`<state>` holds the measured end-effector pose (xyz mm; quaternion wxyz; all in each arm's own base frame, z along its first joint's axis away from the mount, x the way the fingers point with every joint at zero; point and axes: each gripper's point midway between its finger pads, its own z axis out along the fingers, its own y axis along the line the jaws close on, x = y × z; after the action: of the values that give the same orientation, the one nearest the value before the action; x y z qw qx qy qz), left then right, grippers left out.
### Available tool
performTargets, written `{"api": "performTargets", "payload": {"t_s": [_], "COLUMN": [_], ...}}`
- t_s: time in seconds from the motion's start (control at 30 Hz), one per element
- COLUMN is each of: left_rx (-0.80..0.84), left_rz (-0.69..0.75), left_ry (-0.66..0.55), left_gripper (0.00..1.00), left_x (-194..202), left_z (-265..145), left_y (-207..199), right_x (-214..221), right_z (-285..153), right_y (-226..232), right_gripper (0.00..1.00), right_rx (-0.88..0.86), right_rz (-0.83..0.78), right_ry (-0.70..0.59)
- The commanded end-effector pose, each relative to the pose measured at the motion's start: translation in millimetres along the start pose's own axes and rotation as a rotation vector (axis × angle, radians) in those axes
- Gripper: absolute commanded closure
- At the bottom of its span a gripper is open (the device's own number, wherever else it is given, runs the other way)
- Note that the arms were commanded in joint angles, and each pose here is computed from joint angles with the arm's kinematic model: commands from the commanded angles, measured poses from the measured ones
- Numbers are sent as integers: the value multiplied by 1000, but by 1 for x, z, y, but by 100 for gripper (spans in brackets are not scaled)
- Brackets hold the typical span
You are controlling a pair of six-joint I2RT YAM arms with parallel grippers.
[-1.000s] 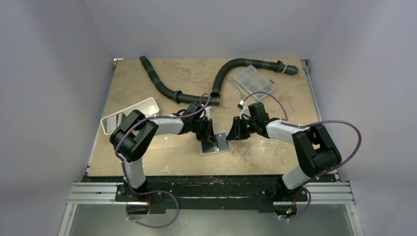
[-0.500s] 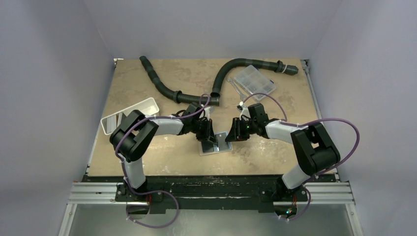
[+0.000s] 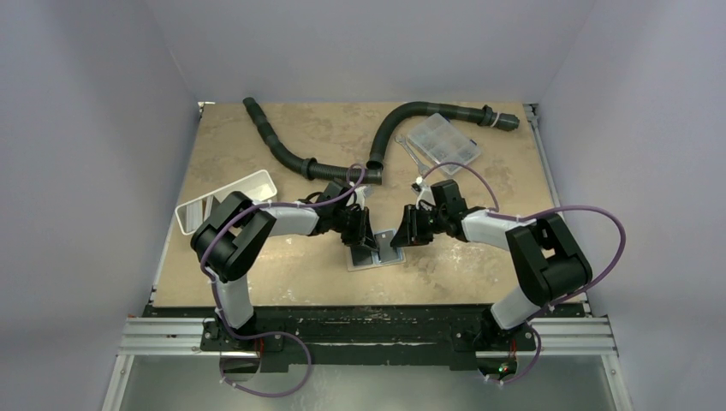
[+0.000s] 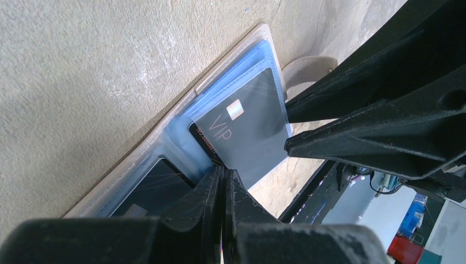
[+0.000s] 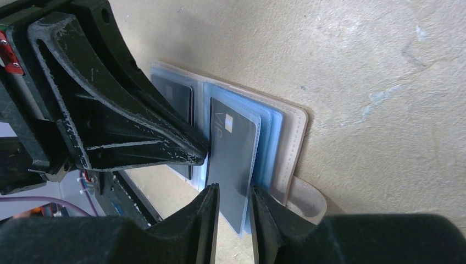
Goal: Put the credit cards into the card holder
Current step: Insert the credit card into the card holder.
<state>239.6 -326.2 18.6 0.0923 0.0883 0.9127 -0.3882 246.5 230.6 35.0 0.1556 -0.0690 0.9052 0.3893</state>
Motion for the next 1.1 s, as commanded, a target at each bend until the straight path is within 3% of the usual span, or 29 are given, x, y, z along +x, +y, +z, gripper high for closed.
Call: {"api": "performTargets", "payload": {"t_s": [0.0,0.23,0.63,1.07], "left_rx": [-108,-96,-101,-254], "left_rz": [-15,1,39,-26], "left_ry": [15,-6,-60,-214], "left_gripper": [100,99,71,64], "left_x": [15,7,-10,-28], "left_z": [5,-2,-41,-141], "left_y": [30,20,-4,29], "right_x": [-1,-5,-2,-10], "right_z": [-4,-9,7,29], "right_y": [19,36,64,84], "right_gripper": [67,67,65,54], "right_rx": [-52,-75,-118,-158], "right_rz": [-27,-51,-109,-157], "right_ry": [-8,-22,12,30]}}
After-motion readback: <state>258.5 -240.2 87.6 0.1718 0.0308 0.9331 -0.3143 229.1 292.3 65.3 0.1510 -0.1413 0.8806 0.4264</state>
